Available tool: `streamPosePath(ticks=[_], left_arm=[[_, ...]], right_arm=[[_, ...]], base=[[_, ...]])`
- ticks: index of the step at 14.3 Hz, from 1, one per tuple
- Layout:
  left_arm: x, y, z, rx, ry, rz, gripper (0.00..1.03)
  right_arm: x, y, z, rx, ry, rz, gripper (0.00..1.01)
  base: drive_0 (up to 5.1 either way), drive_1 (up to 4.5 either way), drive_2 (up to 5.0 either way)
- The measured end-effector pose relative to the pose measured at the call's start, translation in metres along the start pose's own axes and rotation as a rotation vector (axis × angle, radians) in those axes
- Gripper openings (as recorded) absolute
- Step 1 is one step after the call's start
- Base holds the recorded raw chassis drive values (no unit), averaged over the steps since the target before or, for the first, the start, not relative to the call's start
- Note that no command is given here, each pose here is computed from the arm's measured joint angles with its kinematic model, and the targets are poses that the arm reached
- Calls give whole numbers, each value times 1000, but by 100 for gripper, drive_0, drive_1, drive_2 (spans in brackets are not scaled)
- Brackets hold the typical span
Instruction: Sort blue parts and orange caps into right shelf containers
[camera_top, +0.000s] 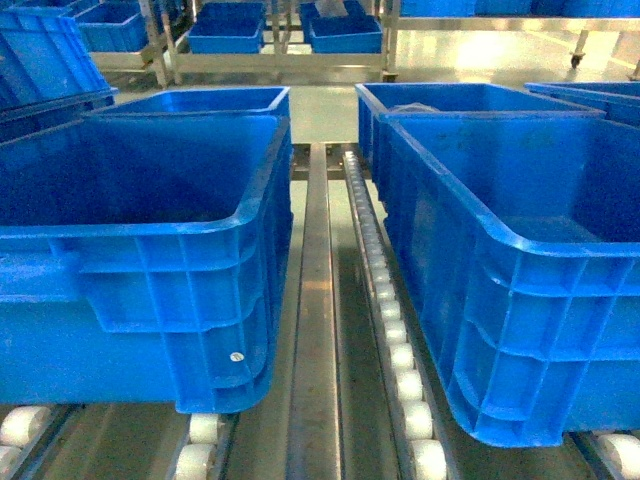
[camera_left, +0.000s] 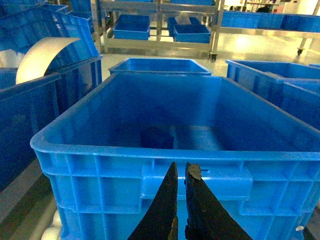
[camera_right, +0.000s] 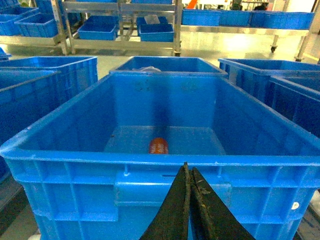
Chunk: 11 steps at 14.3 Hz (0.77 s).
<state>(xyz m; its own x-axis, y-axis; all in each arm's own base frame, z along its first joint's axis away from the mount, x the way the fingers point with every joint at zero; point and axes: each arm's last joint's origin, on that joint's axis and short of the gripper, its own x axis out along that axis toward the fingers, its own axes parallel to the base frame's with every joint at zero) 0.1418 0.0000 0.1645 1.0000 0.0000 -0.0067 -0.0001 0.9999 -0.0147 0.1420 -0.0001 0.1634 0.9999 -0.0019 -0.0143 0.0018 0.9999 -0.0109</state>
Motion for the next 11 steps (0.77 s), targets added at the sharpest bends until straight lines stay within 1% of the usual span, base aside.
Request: streamPosePath(ticks=[1,5,11], left_arm=[[-3,0,0,0,7,0,2],[-15,0,4,0,-13,0,2],[-28,0,6,0,-19,0,2]], right_arm=[[-4,0,2,0,-10,0,2],[-15,0,6,0,-24,0,2],[-28,0,7,0,-29,-1,2]], base=[[0,0,0],[0,0,0],[0,0,0]])
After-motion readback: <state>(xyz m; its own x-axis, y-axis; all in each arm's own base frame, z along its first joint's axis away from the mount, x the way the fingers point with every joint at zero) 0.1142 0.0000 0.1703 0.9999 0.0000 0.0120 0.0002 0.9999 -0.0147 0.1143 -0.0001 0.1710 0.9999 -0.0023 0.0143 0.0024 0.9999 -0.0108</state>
